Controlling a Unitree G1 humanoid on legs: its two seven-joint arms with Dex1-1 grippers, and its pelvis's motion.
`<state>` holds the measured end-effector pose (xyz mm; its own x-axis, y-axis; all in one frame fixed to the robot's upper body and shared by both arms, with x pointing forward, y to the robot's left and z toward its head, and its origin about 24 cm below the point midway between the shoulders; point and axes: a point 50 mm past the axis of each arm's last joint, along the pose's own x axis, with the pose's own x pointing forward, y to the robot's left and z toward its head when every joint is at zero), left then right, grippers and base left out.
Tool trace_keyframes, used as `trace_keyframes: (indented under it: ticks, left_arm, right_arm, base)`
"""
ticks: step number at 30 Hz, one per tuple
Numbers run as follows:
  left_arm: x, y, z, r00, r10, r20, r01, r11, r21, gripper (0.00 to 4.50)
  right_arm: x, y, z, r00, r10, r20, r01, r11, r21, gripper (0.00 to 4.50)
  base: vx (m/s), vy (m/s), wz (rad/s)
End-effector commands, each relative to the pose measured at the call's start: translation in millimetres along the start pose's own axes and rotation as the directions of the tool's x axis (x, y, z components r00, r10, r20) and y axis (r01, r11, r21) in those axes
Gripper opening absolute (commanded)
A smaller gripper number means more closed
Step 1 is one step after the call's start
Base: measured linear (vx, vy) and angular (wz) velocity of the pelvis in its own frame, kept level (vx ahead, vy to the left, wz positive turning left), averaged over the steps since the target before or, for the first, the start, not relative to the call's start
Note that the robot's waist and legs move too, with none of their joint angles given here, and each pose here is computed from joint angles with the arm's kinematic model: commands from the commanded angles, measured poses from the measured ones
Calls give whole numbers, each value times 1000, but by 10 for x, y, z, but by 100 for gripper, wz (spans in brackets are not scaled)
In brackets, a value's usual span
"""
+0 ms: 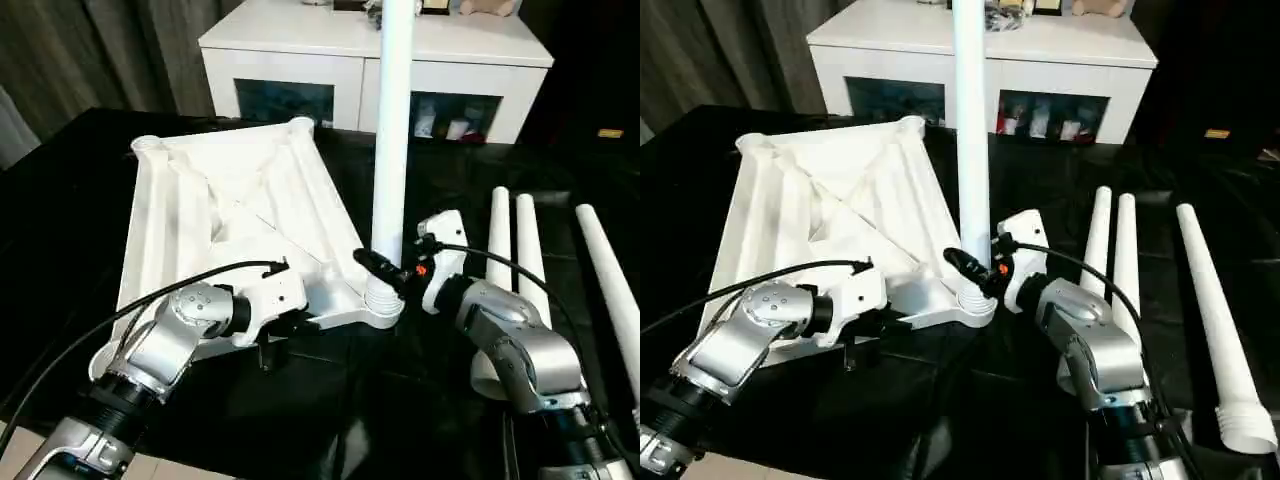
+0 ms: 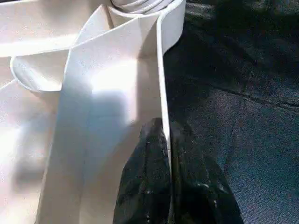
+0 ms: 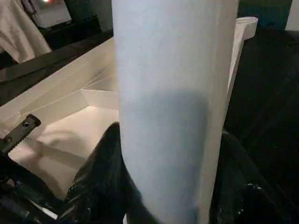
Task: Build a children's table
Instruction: Insert table leg to table base
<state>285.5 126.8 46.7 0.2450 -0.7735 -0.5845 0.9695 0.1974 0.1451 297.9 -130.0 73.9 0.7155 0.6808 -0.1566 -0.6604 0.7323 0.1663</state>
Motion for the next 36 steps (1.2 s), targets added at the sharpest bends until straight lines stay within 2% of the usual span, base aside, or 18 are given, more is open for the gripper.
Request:
trace_keyframes:
  ticks: [1, 11, 16, 19, 22, 31, 36]
  left_arm:
    - [21, -32, 52, 999, -37, 15, 36, 999, 23, 0]
    - [24, -23, 71, 999, -42, 19, 42, 999, 29, 0]
    - [27, -22, 72, 999, -36, 22, 35, 999, 30, 0]
    - [25, -18, 72, 999, -32, 24, 31, 999, 31, 0]
    - [23, -3, 77, 999, -21, 29, 20, 999, 35, 0]
    - [23, 22, 88, 999, -16, 33, 15, 999, 39, 0]
    - [17, 48, 102, 999, -8, 39, 7, 999, 41, 0]
  right_arm:
    - [-31, -73, -84, 999, -27, -45, 28, 999, 27, 184]
    - [-31, -100, -202, 1000, -24, -15, 26, 987, 155, 184]
    - [-94, -131, -384, 998, -65, 5, 63, 978, 200, 184]
    - [-117, -127, -444, 996, -82, 22, 75, 976, 203, 184]
    - [-191, -137, -573, 982, -163, 97, 137, 964, 228, 184]
    - [-308, -144, -727, 948, -261, 181, 220, 951, 217, 184]
    - [-370, -86, -835, 930, -306, 202, 278, 948, 156, 184]
  base:
    - [0, 0, 0]
    - [0, 0, 0]
    - [0, 0, 0]
    - [0, 0, 0]
    - [0, 0, 0]
    - [0, 0, 0]
    - [0, 0, 0]
